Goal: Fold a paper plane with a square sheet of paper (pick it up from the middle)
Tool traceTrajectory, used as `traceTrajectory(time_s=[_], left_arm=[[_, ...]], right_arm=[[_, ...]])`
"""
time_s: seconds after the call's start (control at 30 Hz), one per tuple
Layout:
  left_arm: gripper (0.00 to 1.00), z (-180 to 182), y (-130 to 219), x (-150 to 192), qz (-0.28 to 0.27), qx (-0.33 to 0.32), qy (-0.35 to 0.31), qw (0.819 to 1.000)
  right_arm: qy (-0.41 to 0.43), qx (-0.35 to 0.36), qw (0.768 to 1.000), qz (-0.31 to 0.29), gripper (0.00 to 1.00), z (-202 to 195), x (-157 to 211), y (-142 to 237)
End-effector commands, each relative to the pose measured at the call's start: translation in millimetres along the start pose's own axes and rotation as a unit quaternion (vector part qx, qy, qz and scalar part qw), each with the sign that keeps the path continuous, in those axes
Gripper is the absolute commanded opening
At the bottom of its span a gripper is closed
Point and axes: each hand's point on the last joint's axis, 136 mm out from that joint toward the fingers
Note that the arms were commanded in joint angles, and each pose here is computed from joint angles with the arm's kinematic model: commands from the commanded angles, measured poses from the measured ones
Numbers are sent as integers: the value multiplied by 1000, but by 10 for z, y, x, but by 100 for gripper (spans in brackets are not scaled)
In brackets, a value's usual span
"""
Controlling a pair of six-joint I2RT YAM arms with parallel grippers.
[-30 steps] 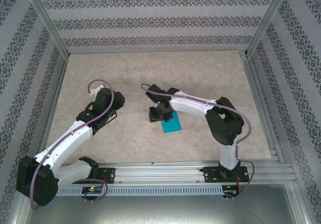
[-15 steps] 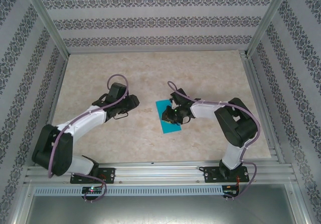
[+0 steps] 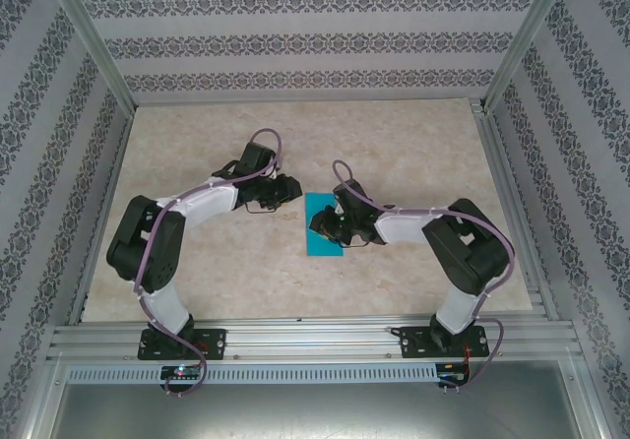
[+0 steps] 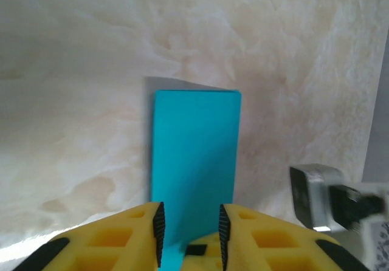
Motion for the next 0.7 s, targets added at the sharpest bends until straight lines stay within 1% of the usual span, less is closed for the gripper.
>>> traceTrajectory(time_s=[0.0,0.1,0.23,0.53,0.67], left_arm=[[30,-159,-153,25,32,28,-21,999],[30,-162,-299,2,41,27,-22,999],[28,-127,-479,0,57,25,-18,998],[27,1,-699,47,79,17,-11,997],[26,101,-743,116,88,5,-9,996]], right_arm=[[21,-7,999,-35,29,5,-153,307],[11,11,999,-51,31,-179,-275,442],[-3,19,999,-39,33,-321,-330,463],[-13,14,1000,-12,35,-358,-306,341],[-17,24,999,-13,36,-411,-319,316]])
Point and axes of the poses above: each hand's point on the last joint's axis, 136 mm out from that joint toward the fingers, its own y axis back along the fingers, its own z axis along the line the jaws close on, x = y × z, and after that the axes turned 11 degrees about -y, right-handed
